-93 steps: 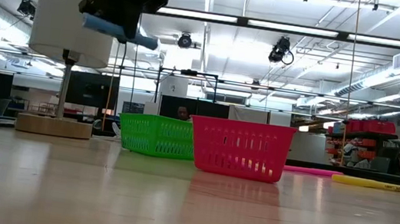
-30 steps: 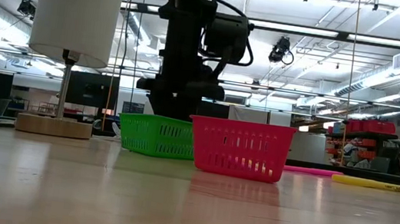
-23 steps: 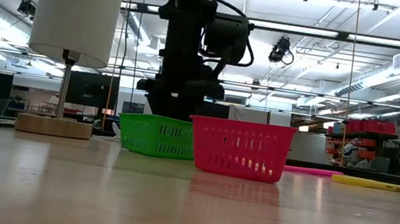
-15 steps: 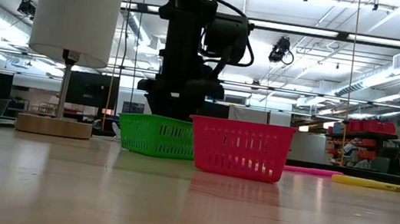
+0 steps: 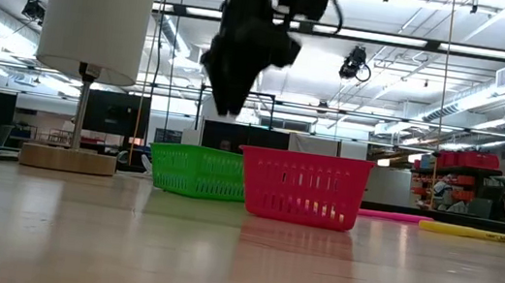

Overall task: Pick & Place Markers
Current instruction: Put the orange highlighter pen into the green bin

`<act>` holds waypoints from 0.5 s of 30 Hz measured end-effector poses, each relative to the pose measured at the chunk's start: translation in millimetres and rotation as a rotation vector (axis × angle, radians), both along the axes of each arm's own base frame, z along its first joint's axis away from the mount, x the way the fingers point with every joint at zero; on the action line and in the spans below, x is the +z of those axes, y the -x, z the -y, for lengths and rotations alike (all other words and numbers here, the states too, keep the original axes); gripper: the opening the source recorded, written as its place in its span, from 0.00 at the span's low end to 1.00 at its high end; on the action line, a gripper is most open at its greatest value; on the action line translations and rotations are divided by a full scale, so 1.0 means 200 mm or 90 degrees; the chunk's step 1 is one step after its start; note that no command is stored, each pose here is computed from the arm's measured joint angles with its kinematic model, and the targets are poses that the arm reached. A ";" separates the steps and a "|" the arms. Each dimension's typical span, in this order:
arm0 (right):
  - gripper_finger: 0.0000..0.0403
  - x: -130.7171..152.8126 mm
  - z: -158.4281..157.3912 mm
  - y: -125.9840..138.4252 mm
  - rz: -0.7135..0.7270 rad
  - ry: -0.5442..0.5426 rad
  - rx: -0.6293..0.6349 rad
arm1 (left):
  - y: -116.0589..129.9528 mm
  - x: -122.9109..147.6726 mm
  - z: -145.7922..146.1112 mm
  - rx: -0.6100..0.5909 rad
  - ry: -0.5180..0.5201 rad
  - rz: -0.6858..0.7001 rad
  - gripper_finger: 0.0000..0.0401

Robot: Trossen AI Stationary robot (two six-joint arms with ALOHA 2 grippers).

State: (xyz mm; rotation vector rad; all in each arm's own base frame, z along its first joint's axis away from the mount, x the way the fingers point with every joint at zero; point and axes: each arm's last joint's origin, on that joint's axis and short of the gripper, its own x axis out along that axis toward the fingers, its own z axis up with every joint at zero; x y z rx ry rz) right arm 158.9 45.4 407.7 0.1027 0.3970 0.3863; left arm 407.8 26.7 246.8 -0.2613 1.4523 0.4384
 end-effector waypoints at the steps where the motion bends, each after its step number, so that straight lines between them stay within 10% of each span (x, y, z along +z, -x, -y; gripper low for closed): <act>1: 0.30 0.00 0.00 0.00 0.000 0.000 0.000 | 0.00 0.03 0.02 -0.024 -0.001 0.000 0.55; 15: 0.30 0.00 0.00 0.00 0.000 0.000 0.000 | 0.06 0.36 0.47 -0.362 -0.026 0.013 0.55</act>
